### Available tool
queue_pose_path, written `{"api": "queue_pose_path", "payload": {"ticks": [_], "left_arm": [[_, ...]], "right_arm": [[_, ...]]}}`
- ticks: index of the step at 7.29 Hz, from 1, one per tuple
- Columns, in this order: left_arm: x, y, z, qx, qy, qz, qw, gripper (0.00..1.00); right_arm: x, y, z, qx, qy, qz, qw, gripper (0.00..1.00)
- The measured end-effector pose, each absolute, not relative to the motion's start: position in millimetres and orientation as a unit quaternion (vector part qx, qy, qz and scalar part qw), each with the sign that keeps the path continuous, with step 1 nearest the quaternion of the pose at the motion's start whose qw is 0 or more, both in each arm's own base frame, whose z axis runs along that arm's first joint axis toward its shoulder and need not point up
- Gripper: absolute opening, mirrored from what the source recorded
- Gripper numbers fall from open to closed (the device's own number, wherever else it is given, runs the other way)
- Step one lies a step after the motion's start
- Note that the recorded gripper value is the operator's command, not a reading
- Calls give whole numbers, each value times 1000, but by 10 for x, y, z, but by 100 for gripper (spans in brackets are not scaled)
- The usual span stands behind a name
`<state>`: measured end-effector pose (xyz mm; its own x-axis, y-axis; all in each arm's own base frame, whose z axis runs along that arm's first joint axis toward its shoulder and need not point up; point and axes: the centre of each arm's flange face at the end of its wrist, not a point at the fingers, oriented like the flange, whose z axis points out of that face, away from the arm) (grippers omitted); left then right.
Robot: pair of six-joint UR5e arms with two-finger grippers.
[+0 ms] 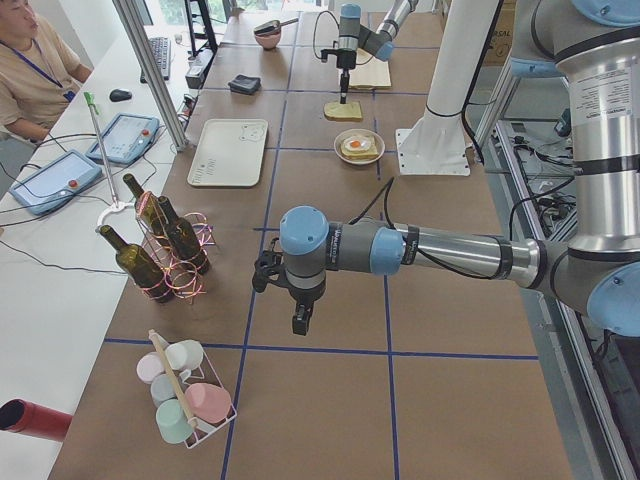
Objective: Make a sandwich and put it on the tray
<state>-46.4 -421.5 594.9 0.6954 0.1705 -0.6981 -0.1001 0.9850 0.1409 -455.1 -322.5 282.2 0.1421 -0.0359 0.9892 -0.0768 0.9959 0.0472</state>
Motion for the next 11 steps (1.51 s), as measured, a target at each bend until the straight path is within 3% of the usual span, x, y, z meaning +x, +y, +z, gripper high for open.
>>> {"api": "queue_pose_path", "payload": {"ticks": [2,6,7,8,11], "left_arm": [[-465,-4217,5952,45,383,73,920,100],[-465,-4215,5956,45,383,73,920,100],[-465,-4216,5955,45,383,73,920,100],[-465,-4217,5954,45,383,73,920,100],[-459,-4218,5946,46,383,74,920,100]], "right_arm": [[-5045,-2855,2636,46,-640,16,767,0],[-5258,-2754,2639,45,-620,10,783,0],[-5283,-2766,2679,46,-615,12,787,28],[-5307,-2777,2713,48,-611,14,790,97],[-5269,-2840,2705,48,-602,18,797,100]]}}
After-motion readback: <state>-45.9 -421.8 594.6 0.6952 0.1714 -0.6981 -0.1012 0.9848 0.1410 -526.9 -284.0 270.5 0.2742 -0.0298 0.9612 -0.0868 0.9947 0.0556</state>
